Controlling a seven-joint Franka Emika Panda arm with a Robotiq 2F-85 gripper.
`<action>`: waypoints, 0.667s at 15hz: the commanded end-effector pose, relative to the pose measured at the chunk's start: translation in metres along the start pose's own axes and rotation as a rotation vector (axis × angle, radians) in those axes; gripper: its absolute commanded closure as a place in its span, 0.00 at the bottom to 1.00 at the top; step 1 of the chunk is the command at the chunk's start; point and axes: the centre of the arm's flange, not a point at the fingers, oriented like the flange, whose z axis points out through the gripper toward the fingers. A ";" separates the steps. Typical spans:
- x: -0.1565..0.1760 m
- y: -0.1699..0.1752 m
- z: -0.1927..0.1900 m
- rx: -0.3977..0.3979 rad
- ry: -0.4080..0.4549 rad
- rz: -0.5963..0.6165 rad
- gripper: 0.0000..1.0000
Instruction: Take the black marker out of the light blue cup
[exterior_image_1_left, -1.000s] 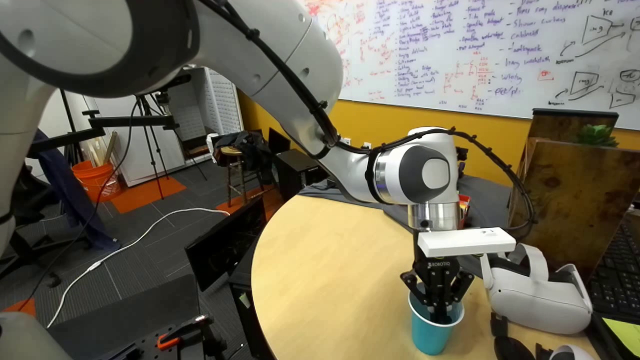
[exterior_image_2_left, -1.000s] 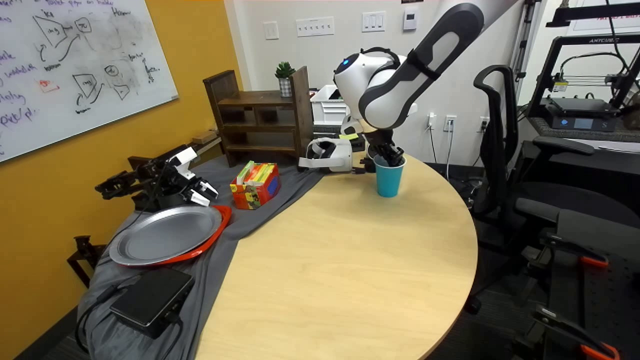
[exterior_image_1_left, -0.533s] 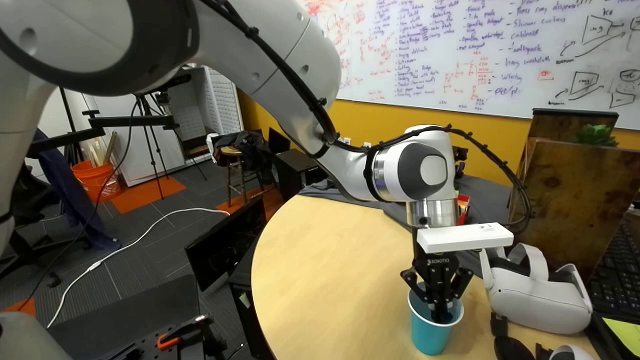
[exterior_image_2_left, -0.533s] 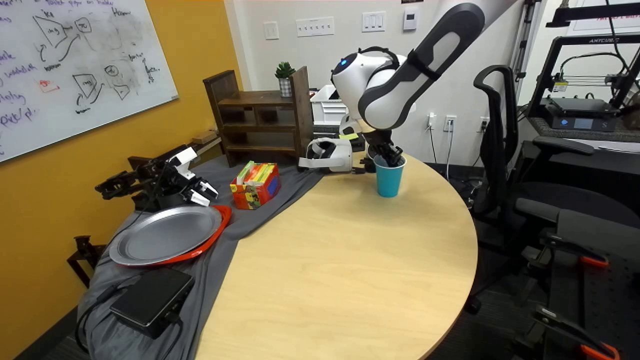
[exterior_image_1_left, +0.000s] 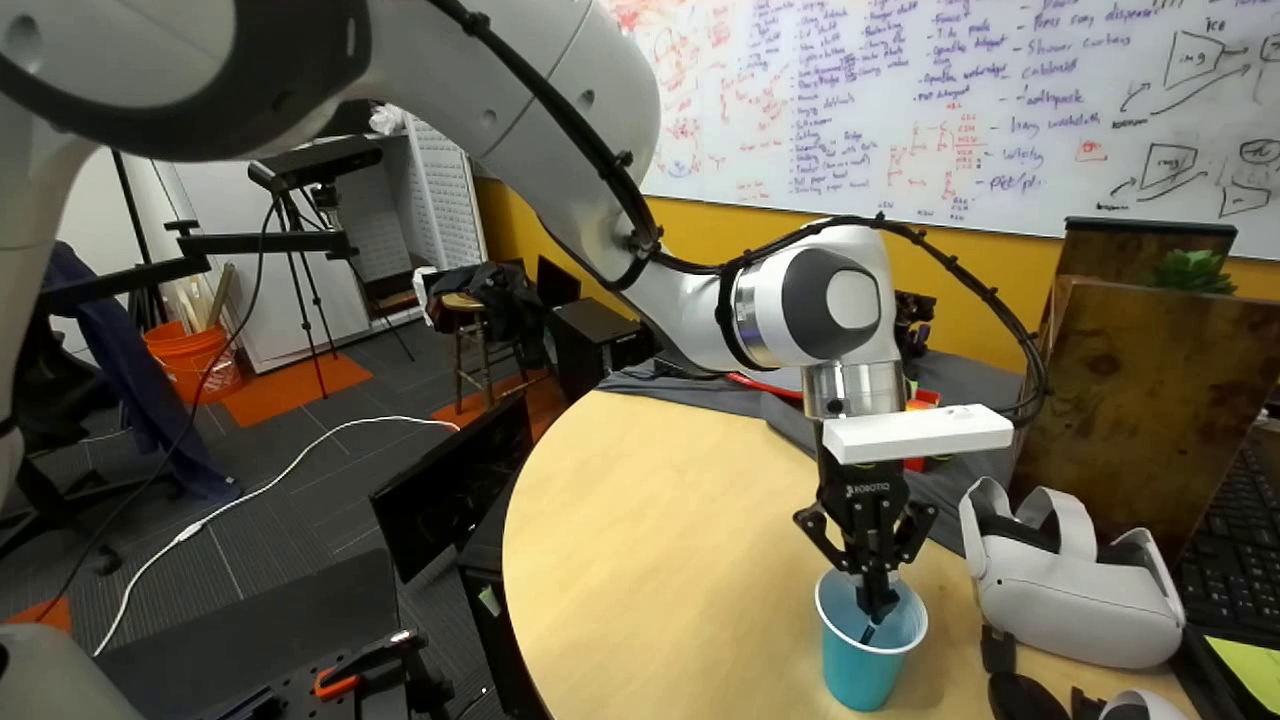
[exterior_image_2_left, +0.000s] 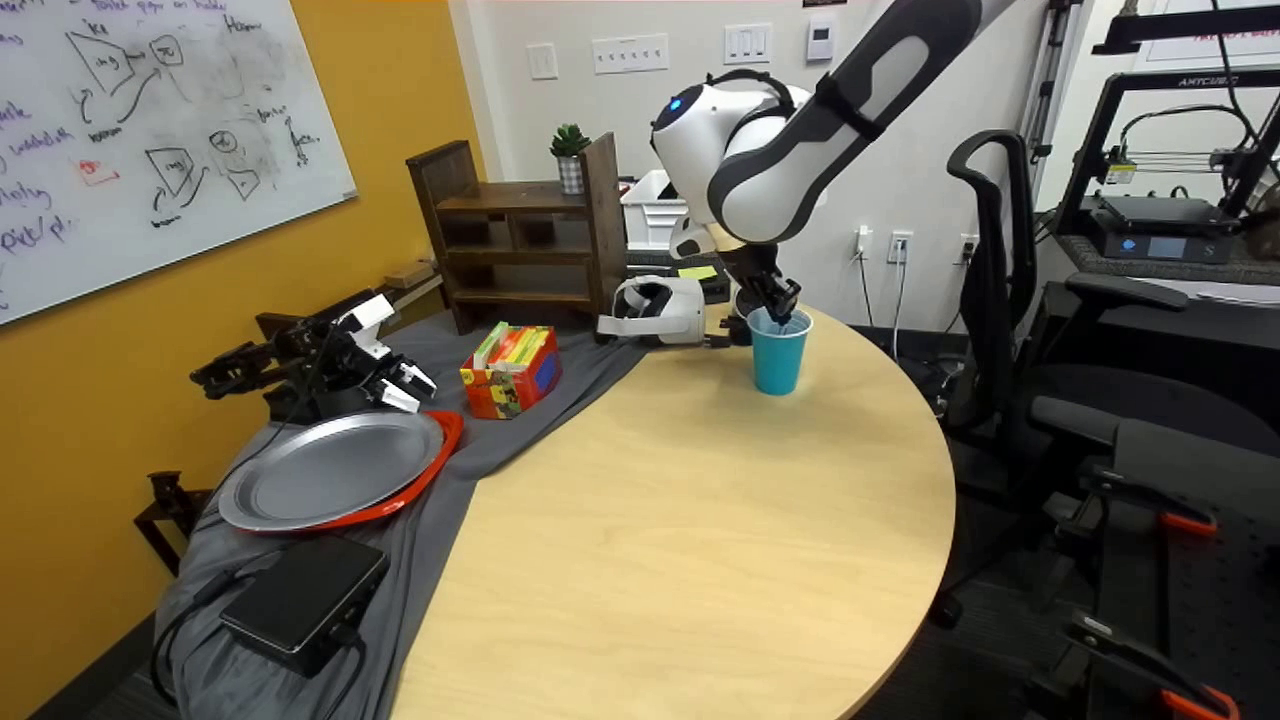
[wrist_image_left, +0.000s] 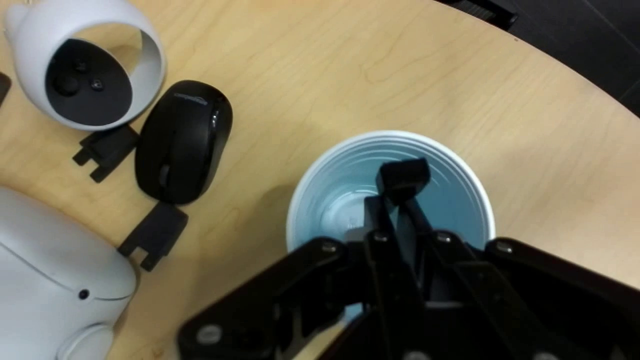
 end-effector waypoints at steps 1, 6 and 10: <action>-0.012 -0.022 -0.029 0.013 -0.034 0.018 0.97; -0.022 -0.037 -0.054 0.022 -0.047 0.017 0.97; -0.028 -0.045 -0.074 -0.015 -0.049 0.025 0.97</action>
